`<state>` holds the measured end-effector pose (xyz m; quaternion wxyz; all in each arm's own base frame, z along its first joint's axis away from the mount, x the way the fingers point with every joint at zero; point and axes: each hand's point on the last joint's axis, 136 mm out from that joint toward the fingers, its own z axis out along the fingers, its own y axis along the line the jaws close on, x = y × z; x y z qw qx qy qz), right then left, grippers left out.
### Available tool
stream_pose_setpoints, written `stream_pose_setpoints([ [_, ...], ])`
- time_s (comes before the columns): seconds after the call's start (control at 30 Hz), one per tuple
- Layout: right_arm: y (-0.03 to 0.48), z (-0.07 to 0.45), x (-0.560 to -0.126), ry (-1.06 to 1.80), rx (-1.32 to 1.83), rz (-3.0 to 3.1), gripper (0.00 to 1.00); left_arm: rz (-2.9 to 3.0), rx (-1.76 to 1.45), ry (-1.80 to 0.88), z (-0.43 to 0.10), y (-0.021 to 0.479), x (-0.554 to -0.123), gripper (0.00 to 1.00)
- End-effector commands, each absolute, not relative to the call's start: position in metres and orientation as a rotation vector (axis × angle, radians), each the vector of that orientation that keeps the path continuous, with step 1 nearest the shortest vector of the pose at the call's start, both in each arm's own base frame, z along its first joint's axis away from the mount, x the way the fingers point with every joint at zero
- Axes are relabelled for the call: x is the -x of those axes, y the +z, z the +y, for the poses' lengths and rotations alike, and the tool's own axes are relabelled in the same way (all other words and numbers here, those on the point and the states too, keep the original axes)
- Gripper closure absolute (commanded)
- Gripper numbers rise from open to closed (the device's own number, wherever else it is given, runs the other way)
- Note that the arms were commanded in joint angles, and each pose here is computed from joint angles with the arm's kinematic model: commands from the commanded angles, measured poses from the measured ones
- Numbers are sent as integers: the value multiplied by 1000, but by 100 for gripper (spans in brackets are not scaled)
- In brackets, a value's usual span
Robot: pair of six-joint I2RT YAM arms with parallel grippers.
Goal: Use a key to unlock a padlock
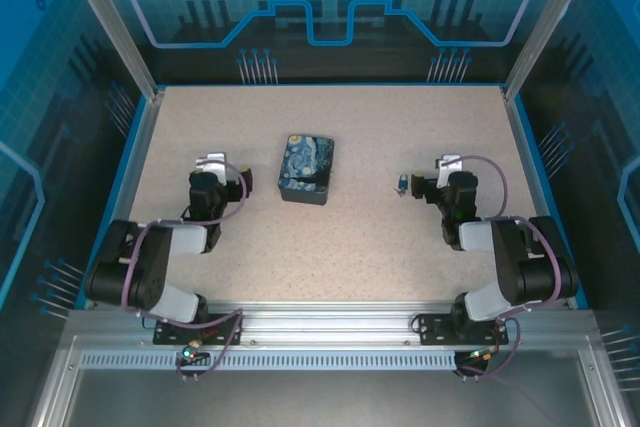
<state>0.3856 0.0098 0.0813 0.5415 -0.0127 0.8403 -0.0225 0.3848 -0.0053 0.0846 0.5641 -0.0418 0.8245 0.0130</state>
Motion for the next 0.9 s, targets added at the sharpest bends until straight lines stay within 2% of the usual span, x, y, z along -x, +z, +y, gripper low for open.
stream_pose_setpoints([
  [0.0,95,10,-395,-62,28,1953,0,1853,18,-4,-15,98,-387,1],
  [0.2,95,11,-395,-72,37,1954,0,1898,115,-46,4,96,-398,1],
  [0.87,95,16,-396,-81,59,1956,0,1897,115,-45,4,96,-398,1],
])
